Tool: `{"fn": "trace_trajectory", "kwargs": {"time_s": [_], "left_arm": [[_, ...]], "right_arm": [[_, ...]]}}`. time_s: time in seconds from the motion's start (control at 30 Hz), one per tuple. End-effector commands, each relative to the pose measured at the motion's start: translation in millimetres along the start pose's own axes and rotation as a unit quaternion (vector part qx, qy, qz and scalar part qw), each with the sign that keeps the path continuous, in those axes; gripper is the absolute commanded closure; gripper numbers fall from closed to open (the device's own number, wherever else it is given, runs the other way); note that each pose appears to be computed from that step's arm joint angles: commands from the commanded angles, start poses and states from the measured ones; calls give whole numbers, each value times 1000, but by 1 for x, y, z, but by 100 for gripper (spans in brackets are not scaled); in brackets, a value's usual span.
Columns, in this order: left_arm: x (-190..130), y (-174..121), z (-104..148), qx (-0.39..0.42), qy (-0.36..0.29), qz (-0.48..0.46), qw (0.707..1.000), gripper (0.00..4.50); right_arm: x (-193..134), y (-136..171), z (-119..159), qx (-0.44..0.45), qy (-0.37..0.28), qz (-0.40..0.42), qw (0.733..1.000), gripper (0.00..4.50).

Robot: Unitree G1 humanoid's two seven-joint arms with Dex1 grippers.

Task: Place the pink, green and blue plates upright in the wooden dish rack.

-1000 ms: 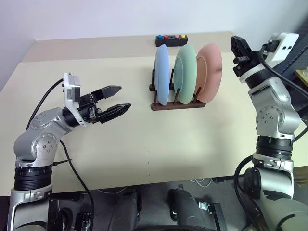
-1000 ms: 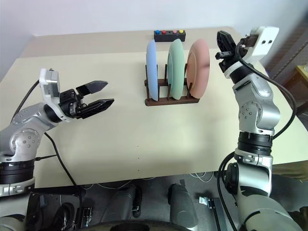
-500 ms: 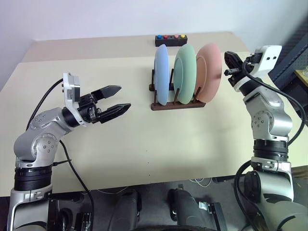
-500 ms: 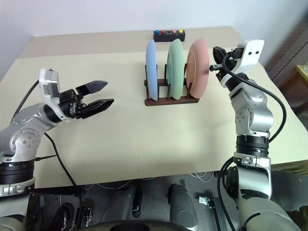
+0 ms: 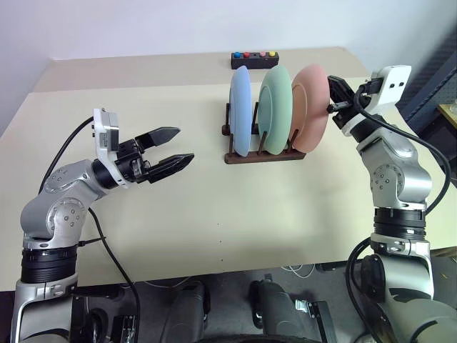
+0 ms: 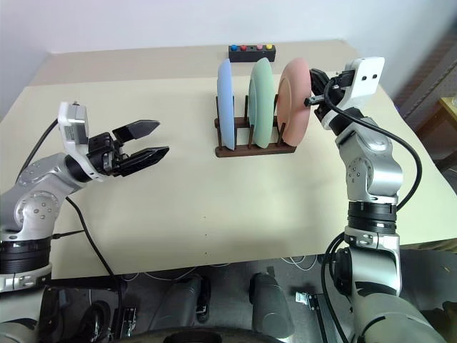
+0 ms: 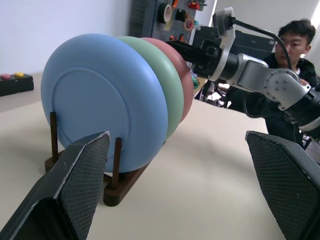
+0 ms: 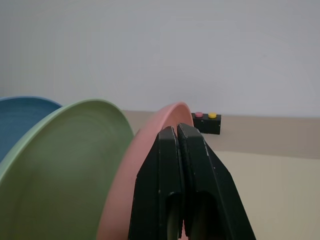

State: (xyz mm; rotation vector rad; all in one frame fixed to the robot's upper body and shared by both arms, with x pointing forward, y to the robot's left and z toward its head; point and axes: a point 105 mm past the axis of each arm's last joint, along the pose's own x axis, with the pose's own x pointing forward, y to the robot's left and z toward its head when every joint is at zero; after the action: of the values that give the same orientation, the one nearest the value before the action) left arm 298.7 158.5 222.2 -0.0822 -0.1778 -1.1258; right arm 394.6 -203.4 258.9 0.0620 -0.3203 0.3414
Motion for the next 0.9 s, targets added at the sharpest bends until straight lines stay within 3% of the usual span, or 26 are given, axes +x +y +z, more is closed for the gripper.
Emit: {"fn": "trace_trajectory", "kwargs": {"time_s": [0.03,0.17,0.27,0.5,0.6,0.7,0.8,0.9], "left_arm": [[-4,0,9,18,-5,3,1000,0],[-7,3,10,20,-2,9,1000,0],[-9,6,14,29,3,15,999,0],[-17,3,21,33,3,31,999,0],[-18,2,23,33,8,32,999,0],[-20,5,22,34,11,38,999,0],[-25,8,19,32,11,47,998,0],[-26,10,17,28,10,50,998,0]], "right_arm": [[-1,-4,18,-9,-33,-10,999,447],[-4,-19,19,-25,-34,-50,998,447],[-7,-27,22,-12,-49,-65,997,367],[-20,-34,24,-6,-48,-61,997,10],[-34,-34,26,-30,-36,-36,998,4],[-52,-59,27,-62,-16,-70,995,4],[-80,-83,53,-73,-39,-108,991,4],[-105,-63,72,-43,-57,-29,997,4]]}}
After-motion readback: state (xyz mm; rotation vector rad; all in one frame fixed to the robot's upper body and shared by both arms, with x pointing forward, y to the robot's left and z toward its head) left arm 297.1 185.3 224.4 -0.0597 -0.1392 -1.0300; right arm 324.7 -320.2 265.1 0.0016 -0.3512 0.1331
